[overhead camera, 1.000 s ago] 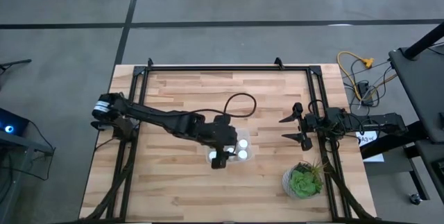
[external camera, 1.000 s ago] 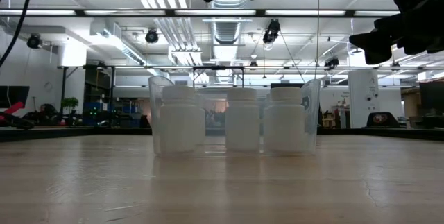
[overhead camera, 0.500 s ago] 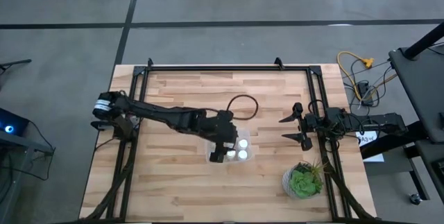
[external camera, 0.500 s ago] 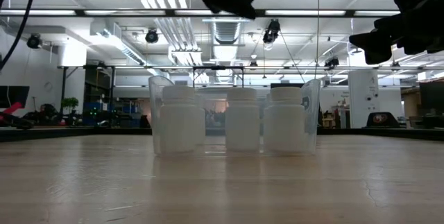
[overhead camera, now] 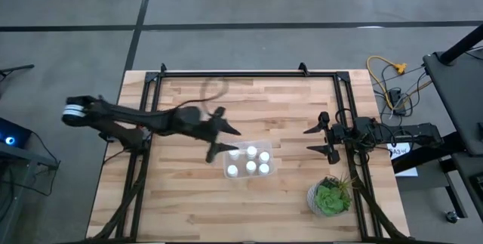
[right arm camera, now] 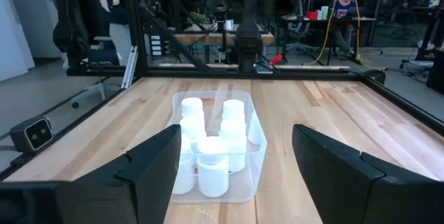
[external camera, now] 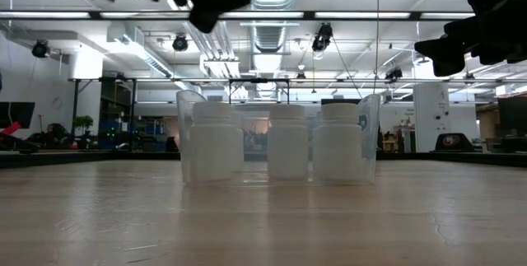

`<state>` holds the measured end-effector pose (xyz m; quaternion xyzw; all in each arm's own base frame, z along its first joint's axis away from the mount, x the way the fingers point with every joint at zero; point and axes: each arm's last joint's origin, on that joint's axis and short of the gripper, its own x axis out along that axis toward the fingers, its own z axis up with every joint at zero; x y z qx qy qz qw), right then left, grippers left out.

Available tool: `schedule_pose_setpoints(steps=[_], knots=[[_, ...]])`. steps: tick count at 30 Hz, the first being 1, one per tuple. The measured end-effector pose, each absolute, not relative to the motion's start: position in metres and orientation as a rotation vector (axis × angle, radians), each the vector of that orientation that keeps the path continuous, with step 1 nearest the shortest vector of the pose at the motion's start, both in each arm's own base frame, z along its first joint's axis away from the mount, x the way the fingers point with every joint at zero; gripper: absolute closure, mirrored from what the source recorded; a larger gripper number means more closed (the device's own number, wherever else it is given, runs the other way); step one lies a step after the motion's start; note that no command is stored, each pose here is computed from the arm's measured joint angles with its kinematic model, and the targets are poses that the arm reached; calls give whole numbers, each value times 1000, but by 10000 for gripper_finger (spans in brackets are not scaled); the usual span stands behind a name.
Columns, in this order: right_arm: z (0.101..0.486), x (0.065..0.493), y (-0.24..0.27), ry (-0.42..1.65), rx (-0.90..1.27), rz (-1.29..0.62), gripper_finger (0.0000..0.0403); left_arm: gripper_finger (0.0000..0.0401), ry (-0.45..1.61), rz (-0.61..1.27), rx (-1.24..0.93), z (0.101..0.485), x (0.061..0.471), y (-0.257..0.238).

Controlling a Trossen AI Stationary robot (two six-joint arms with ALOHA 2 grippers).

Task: Pick and place pill bottles into a basket
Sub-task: Return to Home Position

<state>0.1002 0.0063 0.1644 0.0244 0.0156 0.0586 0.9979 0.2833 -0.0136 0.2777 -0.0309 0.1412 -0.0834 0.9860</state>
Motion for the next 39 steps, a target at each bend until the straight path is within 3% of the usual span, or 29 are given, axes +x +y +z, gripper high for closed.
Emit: schedule_pose_setpoints(steps=[8, 15, 24, 39], knots=[[164, 100, 6, 32, 49, 117, 138, 173, -265, -135, -213, 239, 196, -8], [164, 100, 6, 32, 50, 117, 138, 173, -494, -186, -316, 208, 136, -6], [164, 100, 6, 32, 52, 116, 138, 173, -553, -162, -204, 217, 123, -6], [164, 100, 6, 31, 50, 116, 138, 173, -439, -125, -195, 208, 91, -4]])
